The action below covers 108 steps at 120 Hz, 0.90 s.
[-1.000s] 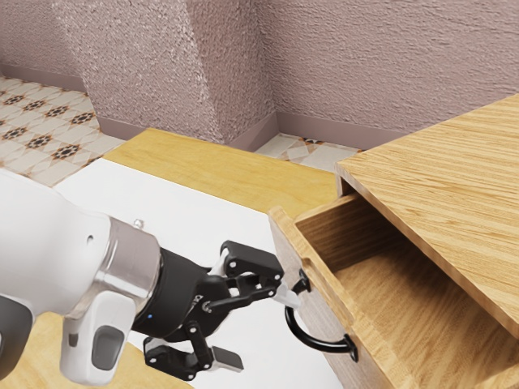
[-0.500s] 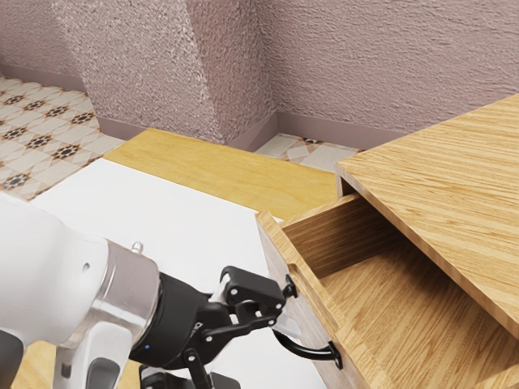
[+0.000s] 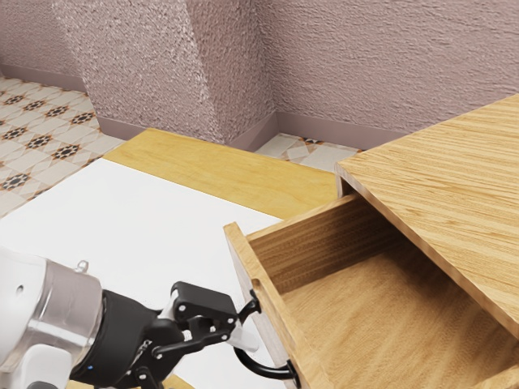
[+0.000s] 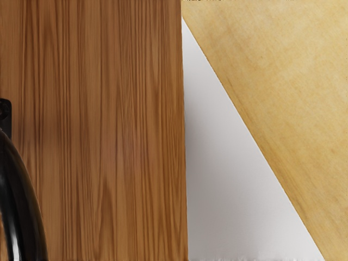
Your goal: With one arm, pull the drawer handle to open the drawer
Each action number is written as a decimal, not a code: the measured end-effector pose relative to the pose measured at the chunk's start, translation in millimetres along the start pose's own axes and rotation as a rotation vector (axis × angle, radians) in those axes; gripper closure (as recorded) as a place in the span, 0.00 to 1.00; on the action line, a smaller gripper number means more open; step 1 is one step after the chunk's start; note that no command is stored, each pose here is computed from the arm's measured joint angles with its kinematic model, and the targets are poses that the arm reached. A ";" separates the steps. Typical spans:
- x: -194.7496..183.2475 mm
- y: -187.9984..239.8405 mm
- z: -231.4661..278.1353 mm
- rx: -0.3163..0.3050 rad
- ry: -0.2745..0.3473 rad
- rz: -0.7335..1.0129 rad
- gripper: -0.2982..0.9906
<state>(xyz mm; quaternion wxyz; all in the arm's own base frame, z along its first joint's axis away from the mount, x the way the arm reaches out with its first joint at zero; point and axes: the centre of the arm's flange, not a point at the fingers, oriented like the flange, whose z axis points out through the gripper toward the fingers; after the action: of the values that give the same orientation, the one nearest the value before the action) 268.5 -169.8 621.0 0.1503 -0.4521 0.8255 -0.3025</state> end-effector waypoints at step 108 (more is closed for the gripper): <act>-8.0 34.1 -34.3 -0.038 0.041 -0.062 0.24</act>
<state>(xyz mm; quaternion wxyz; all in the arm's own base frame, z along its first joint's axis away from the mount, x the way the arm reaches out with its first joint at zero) 232.6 -136.7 625.6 0.1155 -0.4740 0.8196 -0.3003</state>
